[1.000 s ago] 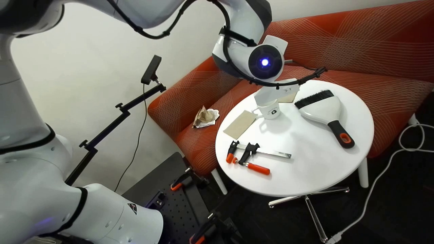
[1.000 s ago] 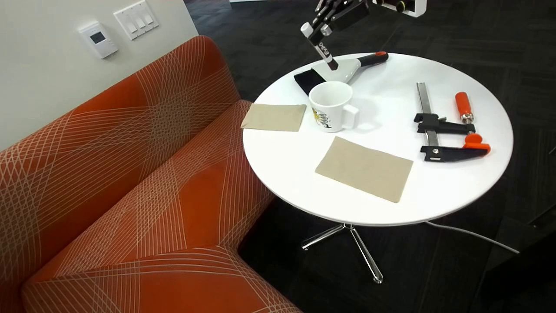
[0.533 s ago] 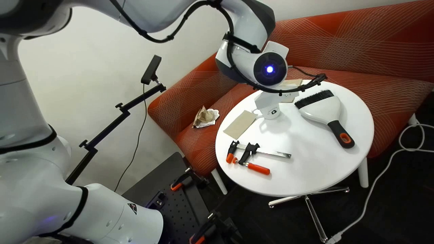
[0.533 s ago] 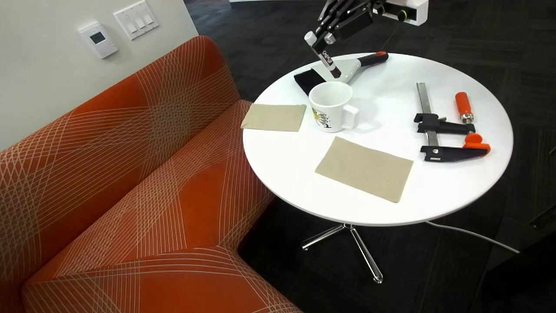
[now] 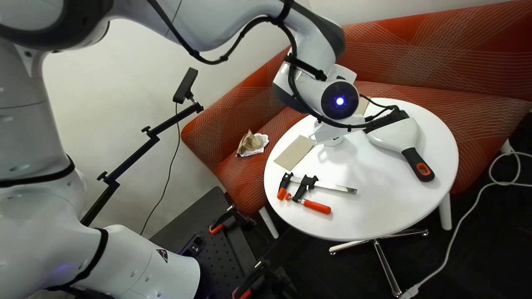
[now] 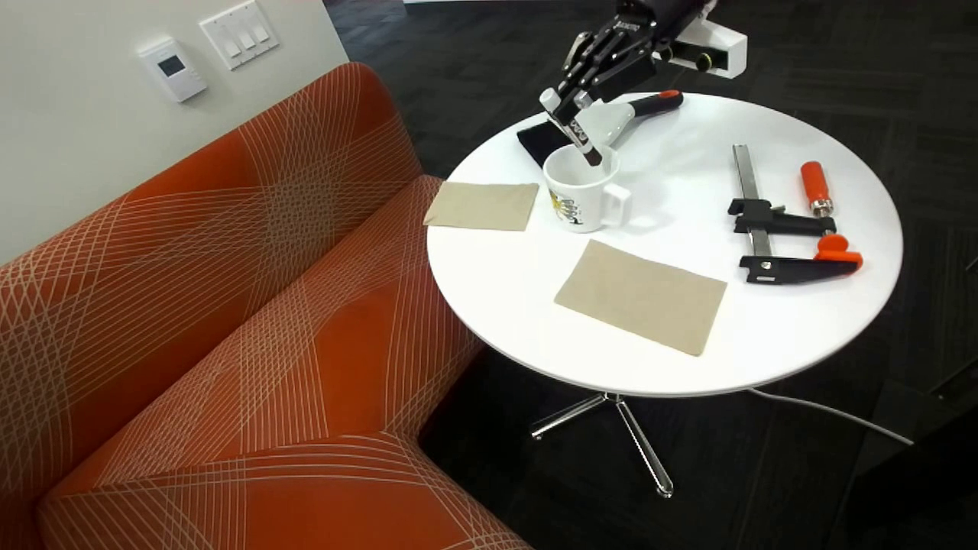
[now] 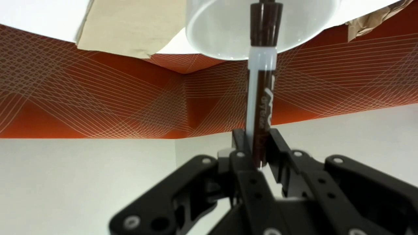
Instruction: Put the marker in the cup
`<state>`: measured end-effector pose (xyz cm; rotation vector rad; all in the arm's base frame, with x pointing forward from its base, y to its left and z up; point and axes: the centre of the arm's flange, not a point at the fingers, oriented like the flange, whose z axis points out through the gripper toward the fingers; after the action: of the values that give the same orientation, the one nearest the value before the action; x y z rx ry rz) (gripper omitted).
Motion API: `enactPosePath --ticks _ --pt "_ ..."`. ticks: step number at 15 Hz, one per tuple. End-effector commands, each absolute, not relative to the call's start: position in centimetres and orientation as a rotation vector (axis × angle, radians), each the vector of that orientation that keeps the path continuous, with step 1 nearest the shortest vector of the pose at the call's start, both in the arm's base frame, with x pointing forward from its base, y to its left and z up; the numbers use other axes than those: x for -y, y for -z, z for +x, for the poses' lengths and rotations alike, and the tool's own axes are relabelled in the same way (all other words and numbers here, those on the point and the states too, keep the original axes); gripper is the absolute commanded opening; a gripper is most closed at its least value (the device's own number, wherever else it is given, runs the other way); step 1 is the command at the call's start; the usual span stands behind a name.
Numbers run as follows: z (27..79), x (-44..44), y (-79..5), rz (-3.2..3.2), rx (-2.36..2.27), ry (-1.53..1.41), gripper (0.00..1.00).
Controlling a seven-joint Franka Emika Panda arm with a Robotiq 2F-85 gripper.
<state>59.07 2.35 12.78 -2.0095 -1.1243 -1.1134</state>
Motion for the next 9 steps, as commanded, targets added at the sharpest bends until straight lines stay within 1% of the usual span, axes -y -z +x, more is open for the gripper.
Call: enactPosePath --ticks 1,2,3,5,8,9 --pt "60.2 -2.9 -11.5 -1.997 1.121 1.116 0.05" --pt "60.2 -2.9 -11.2 -2.009 1.127 1.101 0.45" --pt "60.2 -3.0 -10.9 -2.020 1.134 1.092 0.46" --pt "60.1 -3.0 -10.8 -2.034 1.146 1.080 0.59" --pt "59.8 -3.0 -11.6 -2.042 1.167 1.085 0.84" --pt "59.7 -3.0 -12.3 -2.037 1.175 1.092 0.90"
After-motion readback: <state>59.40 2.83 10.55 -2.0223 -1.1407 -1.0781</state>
